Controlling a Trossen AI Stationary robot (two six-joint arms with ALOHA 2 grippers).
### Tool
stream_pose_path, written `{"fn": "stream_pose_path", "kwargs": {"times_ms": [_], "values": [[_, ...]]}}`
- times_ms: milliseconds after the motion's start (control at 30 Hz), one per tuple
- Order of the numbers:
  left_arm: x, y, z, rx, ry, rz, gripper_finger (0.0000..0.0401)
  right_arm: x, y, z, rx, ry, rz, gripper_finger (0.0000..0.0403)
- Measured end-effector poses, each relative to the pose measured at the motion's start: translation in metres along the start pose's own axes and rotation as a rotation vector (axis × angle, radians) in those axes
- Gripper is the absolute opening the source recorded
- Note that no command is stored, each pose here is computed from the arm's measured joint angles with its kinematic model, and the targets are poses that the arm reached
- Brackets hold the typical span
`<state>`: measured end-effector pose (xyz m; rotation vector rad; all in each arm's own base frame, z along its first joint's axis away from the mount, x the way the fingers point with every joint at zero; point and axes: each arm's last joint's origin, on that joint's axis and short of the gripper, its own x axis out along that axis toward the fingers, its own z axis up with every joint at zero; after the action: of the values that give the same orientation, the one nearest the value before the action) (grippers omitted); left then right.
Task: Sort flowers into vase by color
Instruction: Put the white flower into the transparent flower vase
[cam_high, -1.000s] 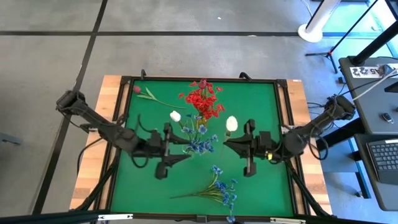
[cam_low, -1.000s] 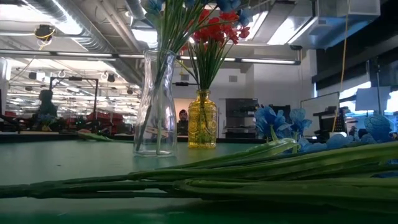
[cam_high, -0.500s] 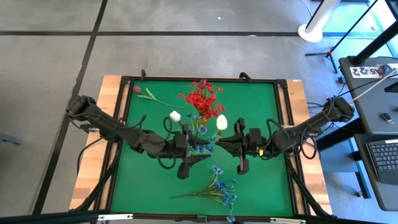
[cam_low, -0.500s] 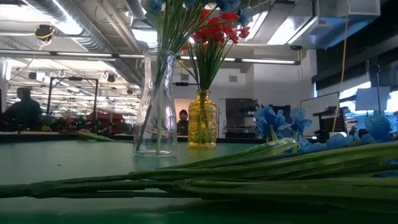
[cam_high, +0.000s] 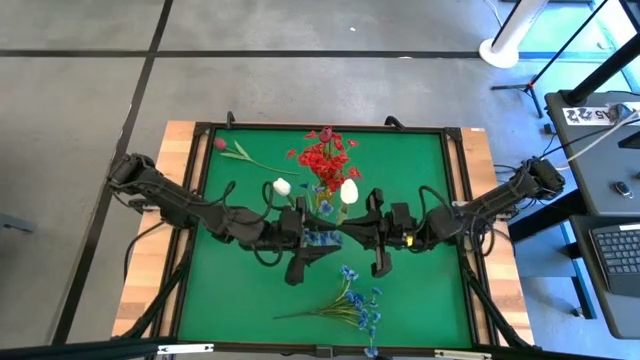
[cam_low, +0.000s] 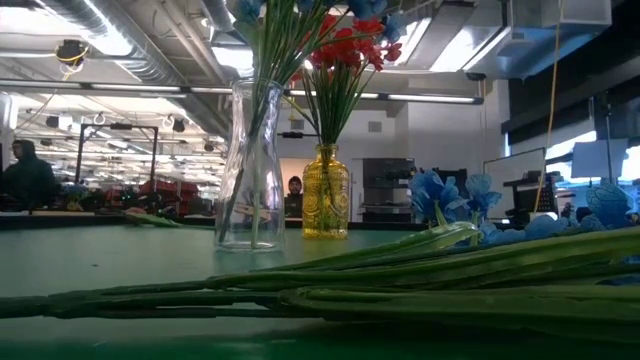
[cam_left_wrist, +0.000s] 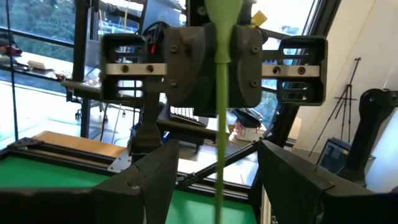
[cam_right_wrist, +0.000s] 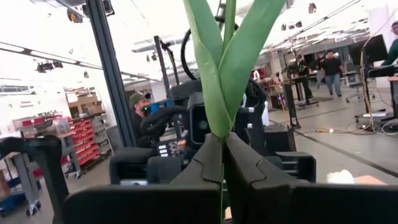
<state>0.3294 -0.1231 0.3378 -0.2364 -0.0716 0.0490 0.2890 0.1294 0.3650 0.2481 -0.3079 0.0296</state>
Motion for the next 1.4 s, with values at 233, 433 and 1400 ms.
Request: {"fn": "stream_pose_path", "kwargs": {"times_ms": [233, 433, 1400], "values": [[-0.004, -0.009, -0.003, 0.0, 0.012, -0.024, 0.0211, 0.0, 0.0, -0.001, -0.002, 0.01, 0.019, 0.0], [-0.006, -0.011, -0.003, 0.001, 0.007, 0.006, 0.0184, 0.0, 0.0, -0.003, -0.005, 0.028, 0.025, 0.0], [0.002, -0.002, -0.013, -0.019, 0.057, 0.039, 0.0009, 0.0, 0.0, -0.002, -0.01, 0.025, 0.056, 0.0]]}}
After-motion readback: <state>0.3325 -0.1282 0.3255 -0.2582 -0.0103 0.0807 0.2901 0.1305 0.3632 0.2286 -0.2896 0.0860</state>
